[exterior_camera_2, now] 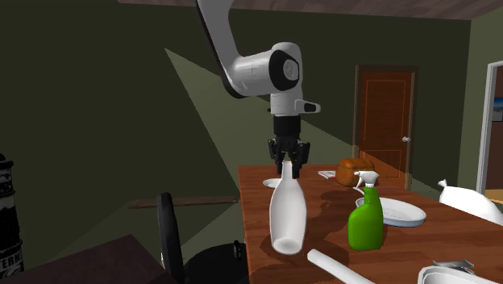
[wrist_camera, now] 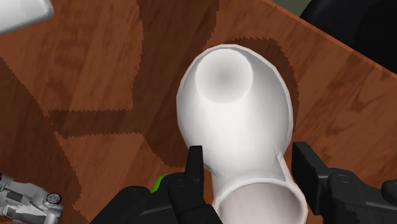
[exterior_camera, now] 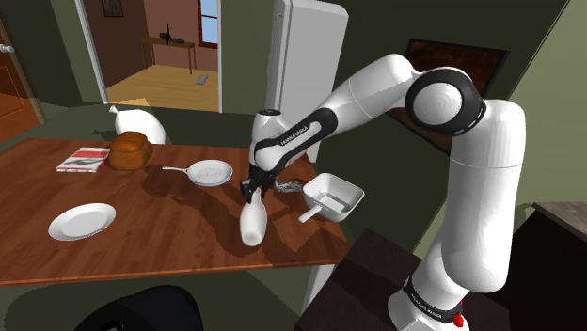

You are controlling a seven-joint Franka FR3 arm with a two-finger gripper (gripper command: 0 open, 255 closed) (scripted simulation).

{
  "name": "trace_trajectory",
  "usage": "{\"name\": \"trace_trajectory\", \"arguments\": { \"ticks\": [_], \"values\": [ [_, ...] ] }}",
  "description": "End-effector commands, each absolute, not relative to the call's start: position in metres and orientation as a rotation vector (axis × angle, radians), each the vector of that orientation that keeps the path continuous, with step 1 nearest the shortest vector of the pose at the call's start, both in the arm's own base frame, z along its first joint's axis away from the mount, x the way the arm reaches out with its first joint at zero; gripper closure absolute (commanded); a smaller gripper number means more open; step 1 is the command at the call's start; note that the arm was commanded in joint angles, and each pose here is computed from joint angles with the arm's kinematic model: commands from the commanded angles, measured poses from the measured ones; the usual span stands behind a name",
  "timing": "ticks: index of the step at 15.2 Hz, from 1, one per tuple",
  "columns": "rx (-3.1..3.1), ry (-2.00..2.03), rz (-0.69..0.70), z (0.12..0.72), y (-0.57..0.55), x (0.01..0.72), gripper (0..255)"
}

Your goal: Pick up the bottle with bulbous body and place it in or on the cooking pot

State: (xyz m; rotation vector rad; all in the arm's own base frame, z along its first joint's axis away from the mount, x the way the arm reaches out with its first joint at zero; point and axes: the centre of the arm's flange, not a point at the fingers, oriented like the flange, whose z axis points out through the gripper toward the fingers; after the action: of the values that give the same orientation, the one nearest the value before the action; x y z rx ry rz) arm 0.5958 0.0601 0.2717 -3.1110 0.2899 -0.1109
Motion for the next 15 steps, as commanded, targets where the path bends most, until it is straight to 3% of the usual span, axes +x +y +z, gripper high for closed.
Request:
{"name": "trace_trajectory", "arguments": {
  "ticks": [1, 15],
  "values": [
    [-3.111, 0.290, -0.111, 0.282, 0.060, 0.596, 255],
    [-3.111, 0.290, -0.111, 0.356, 0.060, 0.596, 255]
  ]
}}
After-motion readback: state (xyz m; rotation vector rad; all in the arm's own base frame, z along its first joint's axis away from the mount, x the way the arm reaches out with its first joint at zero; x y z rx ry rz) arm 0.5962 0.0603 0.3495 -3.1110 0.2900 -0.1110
